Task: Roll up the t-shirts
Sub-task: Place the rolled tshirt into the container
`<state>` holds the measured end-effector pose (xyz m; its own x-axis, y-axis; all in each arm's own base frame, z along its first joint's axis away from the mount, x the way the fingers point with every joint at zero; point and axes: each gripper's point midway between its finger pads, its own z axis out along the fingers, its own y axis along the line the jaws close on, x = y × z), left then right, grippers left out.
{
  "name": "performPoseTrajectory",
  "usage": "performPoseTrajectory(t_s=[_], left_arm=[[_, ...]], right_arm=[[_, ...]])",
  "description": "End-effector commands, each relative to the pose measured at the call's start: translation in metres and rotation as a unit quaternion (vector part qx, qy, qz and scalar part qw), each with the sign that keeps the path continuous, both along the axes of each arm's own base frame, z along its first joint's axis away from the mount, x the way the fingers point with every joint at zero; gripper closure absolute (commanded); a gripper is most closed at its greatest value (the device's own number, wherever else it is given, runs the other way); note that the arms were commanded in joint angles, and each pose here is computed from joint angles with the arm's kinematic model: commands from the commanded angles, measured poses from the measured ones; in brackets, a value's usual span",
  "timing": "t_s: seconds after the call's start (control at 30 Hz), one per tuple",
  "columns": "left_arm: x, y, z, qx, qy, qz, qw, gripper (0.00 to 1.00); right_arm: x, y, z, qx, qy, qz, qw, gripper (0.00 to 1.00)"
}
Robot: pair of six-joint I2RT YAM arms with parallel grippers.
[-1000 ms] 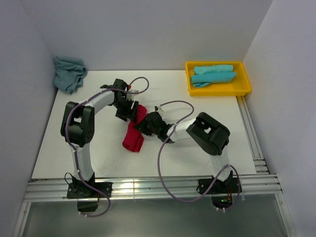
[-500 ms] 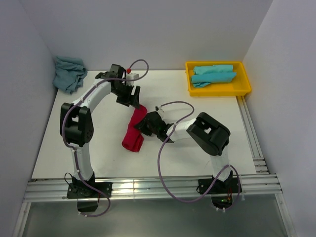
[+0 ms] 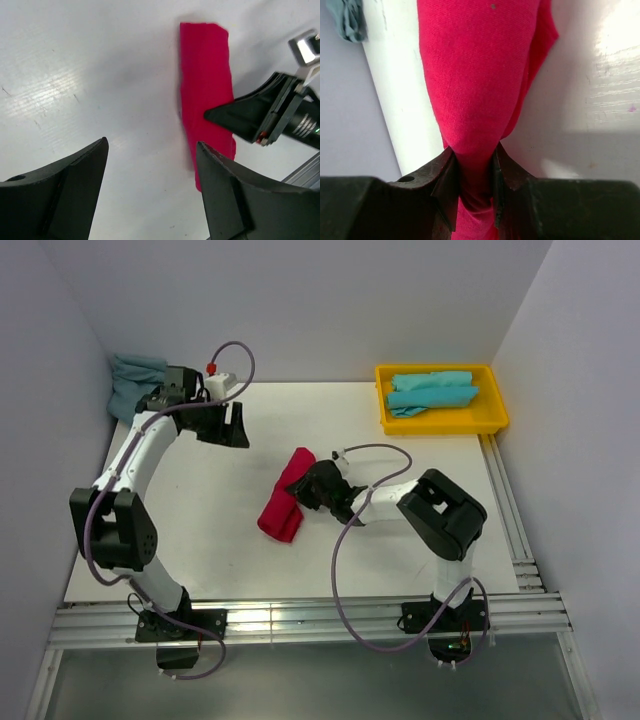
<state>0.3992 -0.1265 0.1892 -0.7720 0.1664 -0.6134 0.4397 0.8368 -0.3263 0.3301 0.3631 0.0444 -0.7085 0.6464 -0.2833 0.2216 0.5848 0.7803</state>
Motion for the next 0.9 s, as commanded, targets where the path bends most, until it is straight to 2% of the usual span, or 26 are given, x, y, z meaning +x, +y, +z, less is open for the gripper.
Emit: performPoseTrajectory(t_s=[0.0,0.23,0.57,0.87], left_arm=[[-0.001,0.005,0.001,0.007,-0.046,-0.009,0.999,0.24],[-0.01,0.029,-0.022,0.027,-0.052,0.015,0.998,0.25],[-0.017,0.037,-0.031,0.022,-0.045,0.018,0.999,0.26],[-0.023,0.034,-0.037,0.014,-0.037,0.01,0.999,0.26]], right_arm=[[0.024,-0.002,0.06,0.045,-0.051,-0.032,0.997,1.0],[0.047,-0.024,0.092,0.055,-0.073,-0.061,0.994,1.0],[0.072,-0.07,0.142,0.058,-0.113,-0.11,0.986,1.0],[0.11,-0.174,0.195,0.019,-0.154,-0.232,0.96,1.0]])
